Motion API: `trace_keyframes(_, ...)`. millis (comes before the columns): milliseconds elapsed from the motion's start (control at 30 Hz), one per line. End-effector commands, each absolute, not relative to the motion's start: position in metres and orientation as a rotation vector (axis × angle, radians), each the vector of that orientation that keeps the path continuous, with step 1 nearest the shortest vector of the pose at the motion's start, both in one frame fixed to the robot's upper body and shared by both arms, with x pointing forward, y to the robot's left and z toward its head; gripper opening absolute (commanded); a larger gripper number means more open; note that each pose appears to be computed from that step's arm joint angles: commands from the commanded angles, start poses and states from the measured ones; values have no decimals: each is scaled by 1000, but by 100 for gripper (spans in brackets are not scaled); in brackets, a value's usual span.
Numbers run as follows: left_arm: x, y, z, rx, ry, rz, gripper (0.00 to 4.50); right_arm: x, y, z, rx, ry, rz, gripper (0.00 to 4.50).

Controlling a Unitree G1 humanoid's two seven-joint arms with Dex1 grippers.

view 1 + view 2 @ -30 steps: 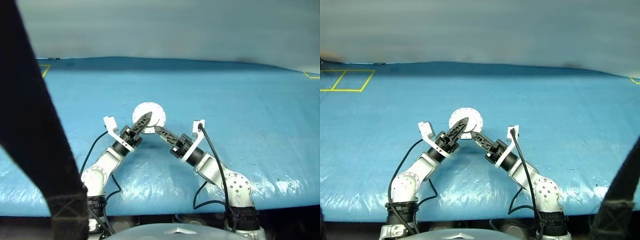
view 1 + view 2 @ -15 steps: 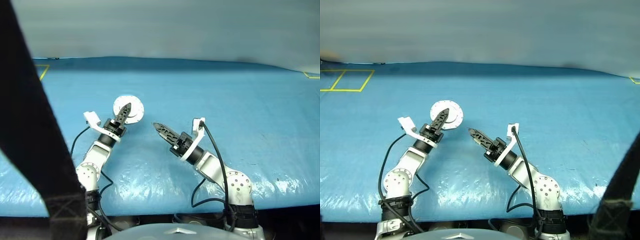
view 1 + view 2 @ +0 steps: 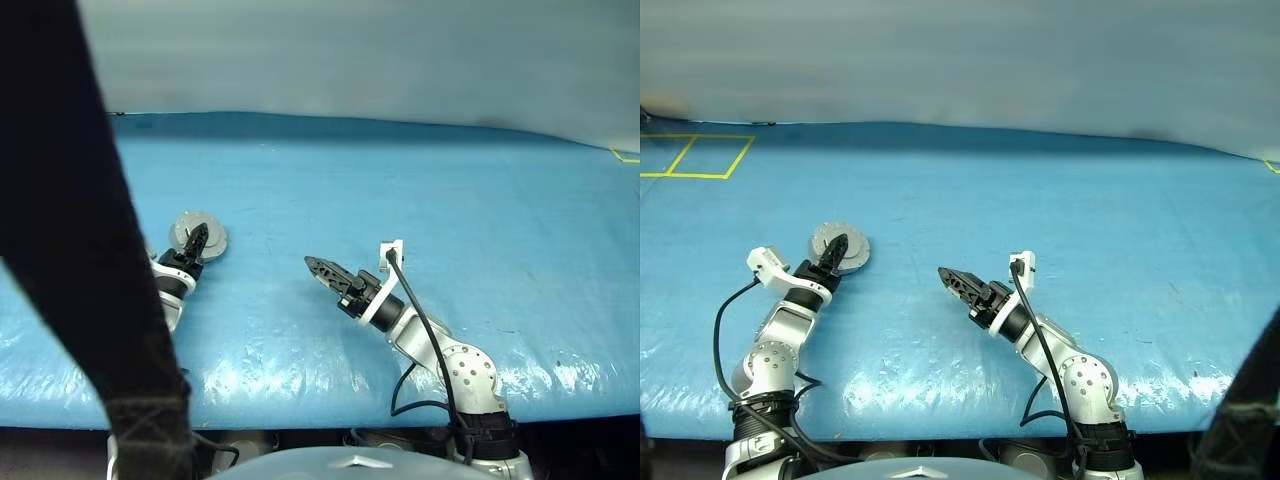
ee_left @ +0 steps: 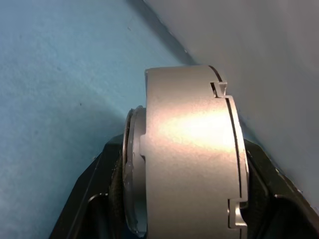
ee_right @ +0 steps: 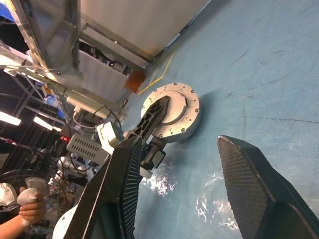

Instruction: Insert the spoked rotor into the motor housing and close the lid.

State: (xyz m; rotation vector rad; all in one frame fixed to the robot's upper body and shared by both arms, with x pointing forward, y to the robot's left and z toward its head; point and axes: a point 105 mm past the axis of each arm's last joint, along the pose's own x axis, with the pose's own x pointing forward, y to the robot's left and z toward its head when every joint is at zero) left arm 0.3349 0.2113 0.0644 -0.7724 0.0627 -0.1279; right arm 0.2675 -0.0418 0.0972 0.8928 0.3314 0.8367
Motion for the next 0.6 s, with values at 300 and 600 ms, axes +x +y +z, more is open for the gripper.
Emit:
trace_keyframes(300, 341, 184, 84, -876, 27, -281, 266, 266, -40, 99, 855, 304, 839, 255)
trace_keyframes(600, 352, 178, 72, -809, 66, -230, 338, 264, -34, 92, 821, 335, 837, 259)
